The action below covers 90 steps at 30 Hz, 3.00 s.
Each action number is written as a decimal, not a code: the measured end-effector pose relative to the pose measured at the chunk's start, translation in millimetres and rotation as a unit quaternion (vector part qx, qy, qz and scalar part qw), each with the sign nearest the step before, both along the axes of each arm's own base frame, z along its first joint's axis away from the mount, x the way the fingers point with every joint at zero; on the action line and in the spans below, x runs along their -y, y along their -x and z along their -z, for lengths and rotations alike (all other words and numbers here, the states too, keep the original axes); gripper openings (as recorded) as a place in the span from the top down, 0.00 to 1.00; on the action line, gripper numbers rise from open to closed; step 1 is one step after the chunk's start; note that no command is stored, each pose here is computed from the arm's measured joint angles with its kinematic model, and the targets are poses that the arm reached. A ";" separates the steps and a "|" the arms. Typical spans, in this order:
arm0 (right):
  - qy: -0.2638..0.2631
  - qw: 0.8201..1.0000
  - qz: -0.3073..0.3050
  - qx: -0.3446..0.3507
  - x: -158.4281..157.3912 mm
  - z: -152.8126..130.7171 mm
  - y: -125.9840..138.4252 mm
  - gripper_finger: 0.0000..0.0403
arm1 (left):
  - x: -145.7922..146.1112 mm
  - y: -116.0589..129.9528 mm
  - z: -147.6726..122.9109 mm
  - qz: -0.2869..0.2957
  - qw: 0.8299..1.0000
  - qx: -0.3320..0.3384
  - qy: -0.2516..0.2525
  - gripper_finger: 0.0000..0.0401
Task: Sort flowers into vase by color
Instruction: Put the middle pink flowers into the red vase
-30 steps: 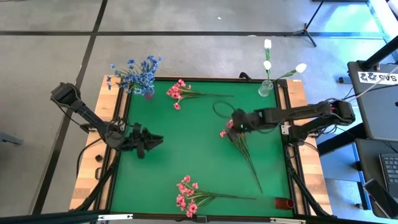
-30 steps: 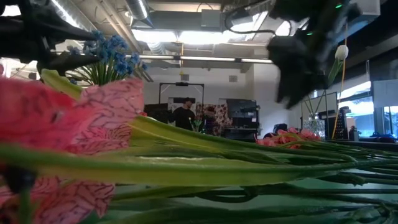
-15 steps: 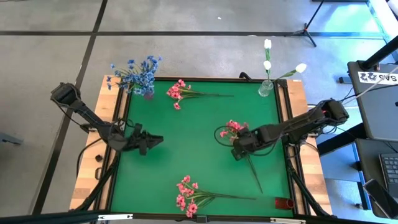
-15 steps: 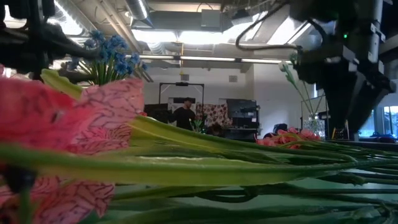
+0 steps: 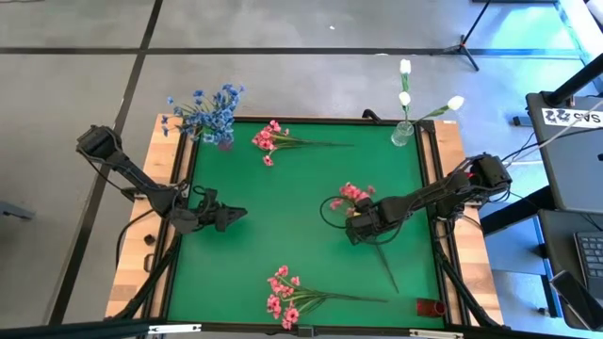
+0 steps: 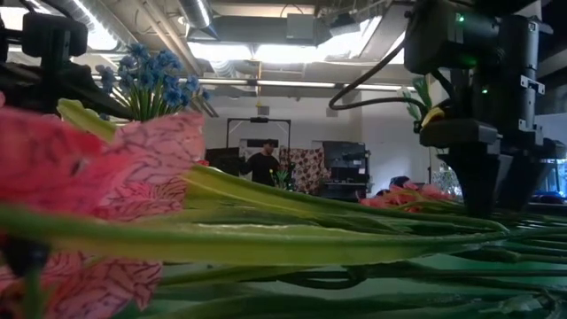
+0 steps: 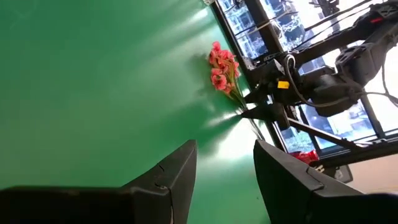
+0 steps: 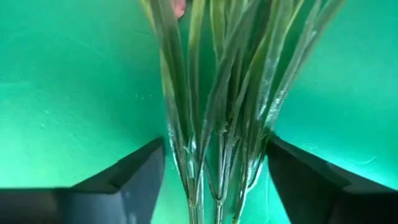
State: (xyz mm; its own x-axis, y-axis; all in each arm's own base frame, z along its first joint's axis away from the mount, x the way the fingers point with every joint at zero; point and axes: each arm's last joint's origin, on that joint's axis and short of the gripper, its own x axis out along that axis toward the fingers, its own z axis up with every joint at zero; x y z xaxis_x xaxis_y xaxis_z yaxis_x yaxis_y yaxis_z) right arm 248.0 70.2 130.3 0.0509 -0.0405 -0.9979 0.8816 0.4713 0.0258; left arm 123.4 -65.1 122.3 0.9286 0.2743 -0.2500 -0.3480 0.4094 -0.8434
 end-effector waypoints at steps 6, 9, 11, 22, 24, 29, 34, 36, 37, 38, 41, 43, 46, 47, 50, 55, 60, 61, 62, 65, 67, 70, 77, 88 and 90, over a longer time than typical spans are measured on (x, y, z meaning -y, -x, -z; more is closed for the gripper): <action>0.011 1.000 -0.014 -0.001 0.9 -0.3 1.1 0.57 | -0.3 0.1 0.2 -0.003 1.000 -0.001 -0.005 0.61; 0.002 0.999 -0.035 0.002 0.2 -0.3 0.0 0.67 | -0.5 0.1 0.0 -0.006 1.000 0.000 -0.005 0.61; -0.005 0.998 -0.062 0.004 -0.8 -2.0 -2.2 0.74 | -0.4 0.0 -0.1 -0.004 1.000 0.001 -0.003 0.61; -0.011 0.982 -0.175 0.074 -10.6 -36.9 -35.2 0.97 | -0.3 -0.1 -0.1 -0.003 1.000 0.000 -0.004 0.61; -0.008 0.975 -0.200 0.100 -13.4 -50.6 -45.1 0.95 | -0.3 0.0 -0.1 -0.003 1.000 0.000 -0.004 0.61; 0.011 0.948 -0.262 0.180 -20.4 -95.2 -70.0 0.98 | -0.4 0.1 0.4 -0.003 1.000 -0.002 -0.005 0.61; 0.053 0.898 -0.323 0.293 -26.3 -149.5 -82.2 0.97 | 0.5 -0.6 -1.9 0.002 1.000 0.008 0.002 0.61; 0.076 0.868 -0.347 0.348 -29.4 -170.8 -80.8 0.98 | 2.2 -1.6 -6.3 0.011 1.000 0.024 -0.001 0.61; 0.085 0.851 -0.359 0.375 -30.5 -180.8 -78.5 0.98 | 3.7 -2.3 -9.9 0.023 0.999 0.034 -0.012 0.61; 0.092 0.836 -0.371 0.394 -33.3 -189.1 -74.3 0.99 | 5.2 -2.9 -14.0 0.034 0.998 0.046 -0.026 0.61; 0.107 0.797 -0.398 0.442 -38.3 -210.8 -62.7 0.98 | 8.4 -3.9 -30.3 0.056 0.991 0.096 -0.076 0.61; 0.106 0.773 -0.421 0.463 -42.2 -221.1 -54.7 0.97 | 9.2 -4.5 -40.8 0.069 0.983 0.126 -0.113 0.61; 0.096 0.737 -0.458 0.488 -47.5 -232.8 -44.7 0.98 | 10.4 -9.6 -56.9 0.080 0.974 0.161 -0.141 0.61; 0.090 0.726 -0.470 0.493 -49.0 -235.5 -41.3 0.98 | 10.7 -12.8 -62.8 0.082 0.972 0.169 -0.144 0.61; 0.074 0.696 -0.505 0.506 -53.0 -242.4 -32.3 0.99 | 12.8 -25.5 -82.1 0.090 0.964 0.185 -0.170 0.61; 0.057 0.652 -0.551 0.517 -59.7 -254.4 -10.6 0.98 | 17.8 -50.9 -113.3 0.077 0.953 0.198 -0.216 0.61; 0.037 0.631 -0.582 0.512 -65.8 -266.4 23.5 0.99 | 21.6 -68.9 -127.9 0.061 0.952 0.199 -0.226 0.61; 0.036 0.630 -0.585 0.509 -67.1 -268.4 30.9 0.99 | 22.7 -70.8 -129.3 0.061 0.952 0.199 -0.225 0.61; 0.040 0.630 -0.588 0.506 -68.7 -270.1 38.0 0.99 | 23.3 -72.4 -130.5 0.057 0.952 0.198 -0.224 0.61; 0.050 0.627 -0.597 0.498 -71.9 -274.5 58.1 0.98 | 24.9 -76.4 -136.0 0.045 0.958 0.209 -0.191 0.61; 0.057 0.622 -0.601 0.500 -73.4 -277.8 69.1 0.98 | 26.3 -79.5 -142.2 0.034 0.960 0.221 -0.168 0.61; 0.061 0.615 -0.610 0.495 -77.1 -279.2 81.2 0.98 | 31.4 -87.6 -149.4 0.034 0.961 0.231 -0.150 0.61; 0.038 0.593 -0.637 0.491 -91.8 -272.9 95.6 0.98 | 41.6 -113.7 -153.7 0.030 0.961 0.218 -0.168 0.61; -0.025 0.583 -0.524 0.621 -89.3 -235.8 127.9 0.99 | 42.8 -146.3 -140.4 0.005 0.967 0.186 -0.176 0.61; -0.036 0.567 -0.521 0.636 -85.5 -233.0 137.6 0.99 | 45.5 -148.9 -142.2 0.009 0.967 0.192 -0.168 0.61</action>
